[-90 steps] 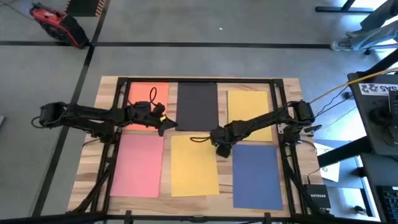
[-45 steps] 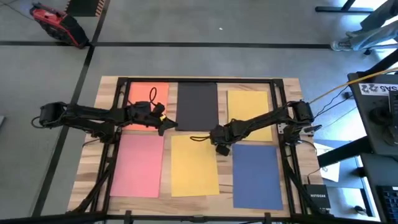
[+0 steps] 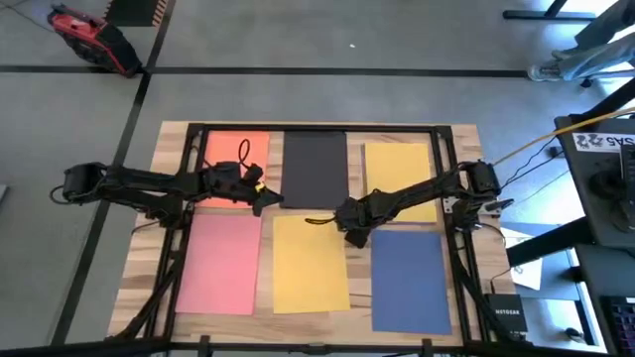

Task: Organize paper
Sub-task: Stack the yellow color paper on top of the other yellow color paper

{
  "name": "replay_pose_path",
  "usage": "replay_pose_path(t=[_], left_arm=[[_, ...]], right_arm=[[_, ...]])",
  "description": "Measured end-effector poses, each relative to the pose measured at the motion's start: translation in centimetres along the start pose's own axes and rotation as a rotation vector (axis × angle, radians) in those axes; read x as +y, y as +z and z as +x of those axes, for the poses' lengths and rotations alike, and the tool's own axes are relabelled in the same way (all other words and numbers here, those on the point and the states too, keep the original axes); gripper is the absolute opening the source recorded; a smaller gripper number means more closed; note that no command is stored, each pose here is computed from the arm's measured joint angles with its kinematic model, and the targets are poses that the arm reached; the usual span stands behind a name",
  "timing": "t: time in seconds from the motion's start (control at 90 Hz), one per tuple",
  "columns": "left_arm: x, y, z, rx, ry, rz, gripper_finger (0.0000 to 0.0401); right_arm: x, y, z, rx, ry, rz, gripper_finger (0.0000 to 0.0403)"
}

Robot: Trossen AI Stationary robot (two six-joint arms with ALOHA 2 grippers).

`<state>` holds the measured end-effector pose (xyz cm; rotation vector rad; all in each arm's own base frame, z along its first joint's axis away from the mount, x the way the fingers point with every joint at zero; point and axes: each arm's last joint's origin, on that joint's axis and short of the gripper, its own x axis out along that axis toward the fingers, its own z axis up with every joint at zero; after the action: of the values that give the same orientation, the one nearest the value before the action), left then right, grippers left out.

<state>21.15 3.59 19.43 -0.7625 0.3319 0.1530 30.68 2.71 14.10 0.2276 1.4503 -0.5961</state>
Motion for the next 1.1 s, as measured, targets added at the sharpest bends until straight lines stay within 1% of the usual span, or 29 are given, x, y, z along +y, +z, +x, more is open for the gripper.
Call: replay_pose_path(t=[0.222, 0.589, 0.822, 1.1], left_arm=[[0.0, 0.0, 0.0, 0.0, 0.0, 0.0, 0.0], [0.0, 0.0, 0.0, 0.001, 0.001, 0.003, 0.0], [0.0, 0.0, 0.0, 0.0, 0.002, 0.006, 0.0], [0.0, 0.0, 0.0, 0.001, 0.002, 0.02, 0.0]], right_arm=[[-0.2, -0.3, 0.0, 0.023, -0.026, -0.001, 0.0159], [-0.3, -0.5, -0.3, 0.075, -0.023, 0.008, 0.0159], [-0.4, -0.3, -0.8, 0.073, -0.043, 0.007, 0.0159], [-0.7, -1.0, 0.0, 0.104, -0.061, 0.009, 0.0159]])
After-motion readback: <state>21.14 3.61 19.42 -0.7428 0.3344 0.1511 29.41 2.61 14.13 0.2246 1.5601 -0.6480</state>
